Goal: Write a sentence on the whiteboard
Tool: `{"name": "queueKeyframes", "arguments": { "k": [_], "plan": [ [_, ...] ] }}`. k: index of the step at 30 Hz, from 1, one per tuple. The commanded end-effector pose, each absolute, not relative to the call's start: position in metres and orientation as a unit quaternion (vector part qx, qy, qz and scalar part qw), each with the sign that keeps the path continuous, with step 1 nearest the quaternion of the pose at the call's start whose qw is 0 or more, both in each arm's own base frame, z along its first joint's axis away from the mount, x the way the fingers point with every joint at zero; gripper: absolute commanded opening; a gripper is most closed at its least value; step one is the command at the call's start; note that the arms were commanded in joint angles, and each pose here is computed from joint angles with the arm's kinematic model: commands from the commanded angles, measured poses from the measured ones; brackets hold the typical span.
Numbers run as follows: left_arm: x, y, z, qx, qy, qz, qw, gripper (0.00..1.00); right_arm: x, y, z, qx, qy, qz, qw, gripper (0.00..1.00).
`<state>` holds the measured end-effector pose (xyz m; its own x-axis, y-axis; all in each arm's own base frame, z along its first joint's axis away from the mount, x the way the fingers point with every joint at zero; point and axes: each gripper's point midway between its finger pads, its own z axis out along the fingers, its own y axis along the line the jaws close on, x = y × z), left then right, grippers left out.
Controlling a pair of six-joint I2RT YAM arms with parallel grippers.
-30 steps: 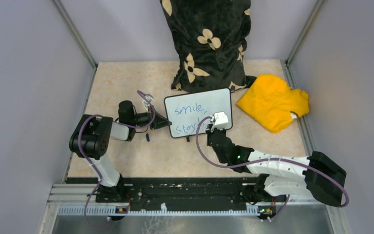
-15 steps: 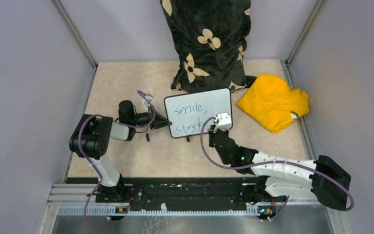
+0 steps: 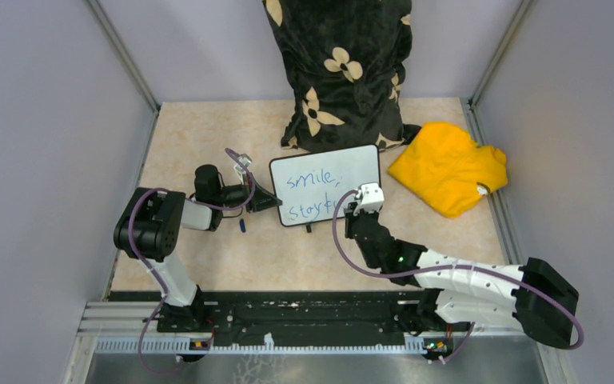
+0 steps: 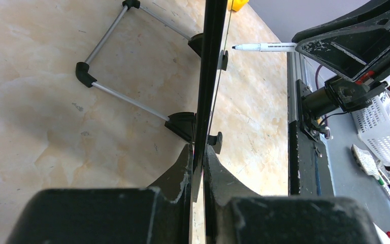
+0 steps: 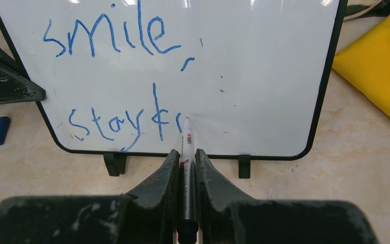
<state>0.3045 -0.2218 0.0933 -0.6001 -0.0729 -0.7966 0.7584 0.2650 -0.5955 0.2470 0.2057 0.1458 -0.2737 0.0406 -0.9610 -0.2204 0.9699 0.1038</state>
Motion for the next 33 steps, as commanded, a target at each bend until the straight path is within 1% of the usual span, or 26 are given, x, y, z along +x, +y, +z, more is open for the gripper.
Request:
{"name": "queueKeyframes", "arguments": {
  "k": [1, 15, 33],
  "plan": [
    [0.301, -0.224, 0.079, 0.231, 0.718, -0.555, 0.350, 0.00, 0.259, 0.212, 0.175, -0.028, 0.768, 0.127, 0.627, 0.00],
    [0.302, -0.224, 0.080, 0.231, 0.718, -0.556, 0.350, 0.00, 0.263, 0.211, 0.164, -0.030, 0.775, 0.120, 0.620, 0.00],
    [0.302, -0.224, 0.079, 0.230, 0.719, -0.556, 0.349, 0.00, 0.252, 0.202, 0.133, -0.040, 0.801, 0.108, 0.588, 0.00]
  ]
}}
